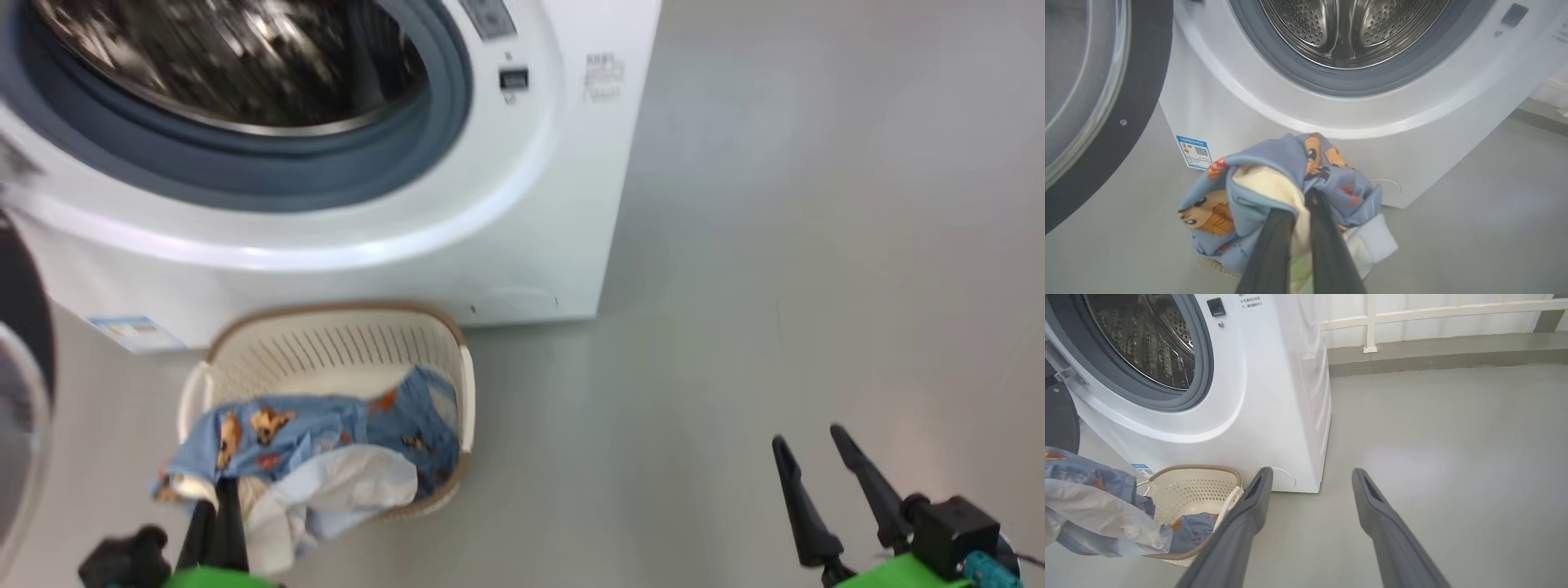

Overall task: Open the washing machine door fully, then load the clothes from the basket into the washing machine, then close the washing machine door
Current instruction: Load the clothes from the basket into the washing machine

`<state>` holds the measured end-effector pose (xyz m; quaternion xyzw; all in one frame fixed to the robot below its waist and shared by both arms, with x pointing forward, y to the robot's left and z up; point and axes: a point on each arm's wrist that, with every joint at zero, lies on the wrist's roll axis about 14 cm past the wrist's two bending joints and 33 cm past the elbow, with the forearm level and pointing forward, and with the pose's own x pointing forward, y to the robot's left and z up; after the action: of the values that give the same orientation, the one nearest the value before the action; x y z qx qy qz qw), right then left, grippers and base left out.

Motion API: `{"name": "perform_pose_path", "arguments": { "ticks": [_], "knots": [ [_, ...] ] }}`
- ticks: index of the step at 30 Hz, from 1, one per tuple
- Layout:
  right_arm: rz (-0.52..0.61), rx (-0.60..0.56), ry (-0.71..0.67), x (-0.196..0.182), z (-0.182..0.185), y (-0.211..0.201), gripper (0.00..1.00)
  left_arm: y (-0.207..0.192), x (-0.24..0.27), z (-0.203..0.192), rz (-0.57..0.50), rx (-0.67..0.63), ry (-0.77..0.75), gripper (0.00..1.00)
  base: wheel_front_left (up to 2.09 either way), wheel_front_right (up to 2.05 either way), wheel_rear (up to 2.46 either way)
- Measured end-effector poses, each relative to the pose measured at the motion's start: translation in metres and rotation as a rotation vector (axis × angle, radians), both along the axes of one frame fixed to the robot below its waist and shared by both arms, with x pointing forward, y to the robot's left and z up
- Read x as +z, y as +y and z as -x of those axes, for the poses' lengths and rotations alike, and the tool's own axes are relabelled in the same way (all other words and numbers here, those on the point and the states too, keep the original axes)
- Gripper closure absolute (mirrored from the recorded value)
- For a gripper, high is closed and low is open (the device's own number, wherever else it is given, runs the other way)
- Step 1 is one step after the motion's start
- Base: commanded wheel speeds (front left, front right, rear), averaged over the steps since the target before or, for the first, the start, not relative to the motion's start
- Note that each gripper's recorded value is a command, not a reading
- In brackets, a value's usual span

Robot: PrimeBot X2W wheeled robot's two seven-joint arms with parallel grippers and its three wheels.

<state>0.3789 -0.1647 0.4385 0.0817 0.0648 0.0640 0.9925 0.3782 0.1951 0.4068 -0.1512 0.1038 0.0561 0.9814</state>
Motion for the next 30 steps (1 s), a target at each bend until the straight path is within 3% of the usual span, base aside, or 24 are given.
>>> {"name": "perform_pose_path", "arguments": {
  "ticks": [12,19,30],
  "knots": [
    [0.048,0.016,-0.107,0.037,0.035,0.002,0.00,0.013,0.061,0.057,-0.064,0.066,-0.166,1.00,0.00,0.00,0.00],
    [0.050,0.023,-0.152,0.050,0.039,0.006,0.00,0.012,0.095,0.069,-0.088,0.072,-0.274,1.00,0.00,0.00,0.00],
    [0.043,0.026,-0.166,0.055,0.039,0.011,0.00,0.009,0.102,0.078,-0.099,0.064,-0.298,1.00,0.00,0.00,0.00]
  ]
}}
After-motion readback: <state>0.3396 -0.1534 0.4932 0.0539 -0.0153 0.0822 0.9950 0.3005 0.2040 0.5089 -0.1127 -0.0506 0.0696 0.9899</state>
